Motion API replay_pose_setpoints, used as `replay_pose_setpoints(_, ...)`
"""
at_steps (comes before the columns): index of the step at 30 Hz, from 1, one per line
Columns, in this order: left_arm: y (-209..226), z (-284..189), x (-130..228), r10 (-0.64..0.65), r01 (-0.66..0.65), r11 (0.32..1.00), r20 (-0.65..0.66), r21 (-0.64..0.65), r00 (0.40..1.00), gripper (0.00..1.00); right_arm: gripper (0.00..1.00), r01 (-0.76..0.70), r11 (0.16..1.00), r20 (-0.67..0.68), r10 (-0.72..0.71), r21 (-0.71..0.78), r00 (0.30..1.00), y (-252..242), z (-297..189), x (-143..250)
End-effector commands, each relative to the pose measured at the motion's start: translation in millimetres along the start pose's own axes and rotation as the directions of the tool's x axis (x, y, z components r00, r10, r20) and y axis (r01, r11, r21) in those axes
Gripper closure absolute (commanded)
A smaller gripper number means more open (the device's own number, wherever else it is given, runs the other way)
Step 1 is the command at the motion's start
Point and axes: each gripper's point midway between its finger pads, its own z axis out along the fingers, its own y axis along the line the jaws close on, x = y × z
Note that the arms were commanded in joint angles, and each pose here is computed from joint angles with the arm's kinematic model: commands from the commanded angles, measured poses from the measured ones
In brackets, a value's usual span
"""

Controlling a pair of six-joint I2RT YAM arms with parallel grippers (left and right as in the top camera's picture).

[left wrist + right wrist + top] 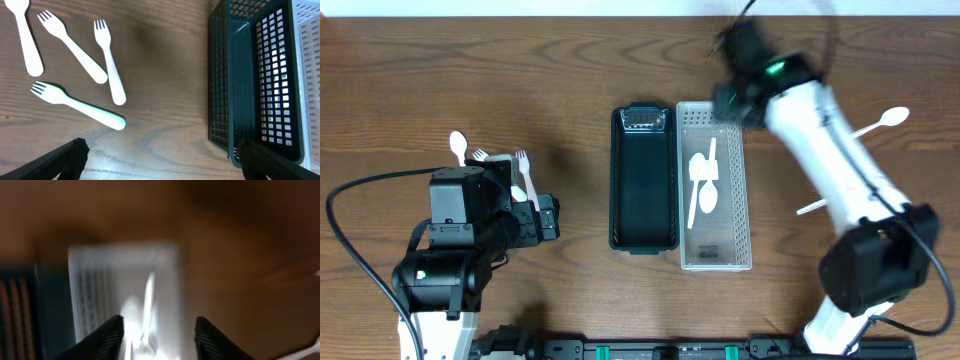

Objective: Pack container
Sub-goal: 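Carry the spoon left and drop it into the white basket, then move the right gripper to the upper-right spoon and grasp it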

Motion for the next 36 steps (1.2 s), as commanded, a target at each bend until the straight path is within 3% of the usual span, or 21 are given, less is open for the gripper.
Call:
replay_pose_setpoints(1, -4.7, -5.8, -6.0, 0.003, -0.003, 1.0, 0.018, 0.015, 1.0, 0.02, 0.42, -0.229, 0.972, 0.171, 0.216, 0.055, 0.961, -72.4, -39.9, -60.3)
replay_pose_setpoints(3, -4.7, -5.8, -6.0, 0.003, -0.003, 1.0, 0.018, 0.015, 1.0, 0.02, 0.44, -0.358, 0.932, 0.22, 0.337, 0.059, 0.915, -113.4, -46.5, -78.0)
replay_pose_setpoints(7, -4.7, -5.8, -6.0, 0.002, -0.003, 1.0, 0.018, 0.015, 1.0, 0.02, 0.15, -0.624, 0.775, 0.263, 0.585, 0.095, 0.767, -208.3, -36.3, -84.8)
replay_pose_setpoints(9, -4.7, -5.8, -6.0, 0.002, -0.003, 1.0, 0.018, 0.015, 1.0, 0.02, 0.01, -0.684, 0.721, 0.247, 0.647, 0.112, 0.722, -239.1, -23.4, -79.8)
replay_pose_setpoints(17, -4.8, -5.8, -5.9, 0.002, -0.002, 1.0, 0.018, 0.015, 1.0, 0.02, 0.01, -0.792, 0.578, 0.067, 0.798, 0.196, 0.599, -310.7, 69.5, -36.2)
replay_pose_setpoints(24, -4.8, -5.8, -5.9, 0.002, -0.002, 1.0, 0.018, 0.015, 1.0, 0.02, 0.01, -0.782, 0.569, -0.011, 0.81, 0.256, 0.586, -316.7, 133.5, -12.4)
replay_pose_setpoints(36, -4.8, -5.8, -5.9, -0.002, 0.002, 1.0, 0.018, 0.015, 1.0, 0.02, 0.01, -0.795, 0.541, -0.003, 0.827, 0.276, 0.562, -321.3, 166.2, -5.4)
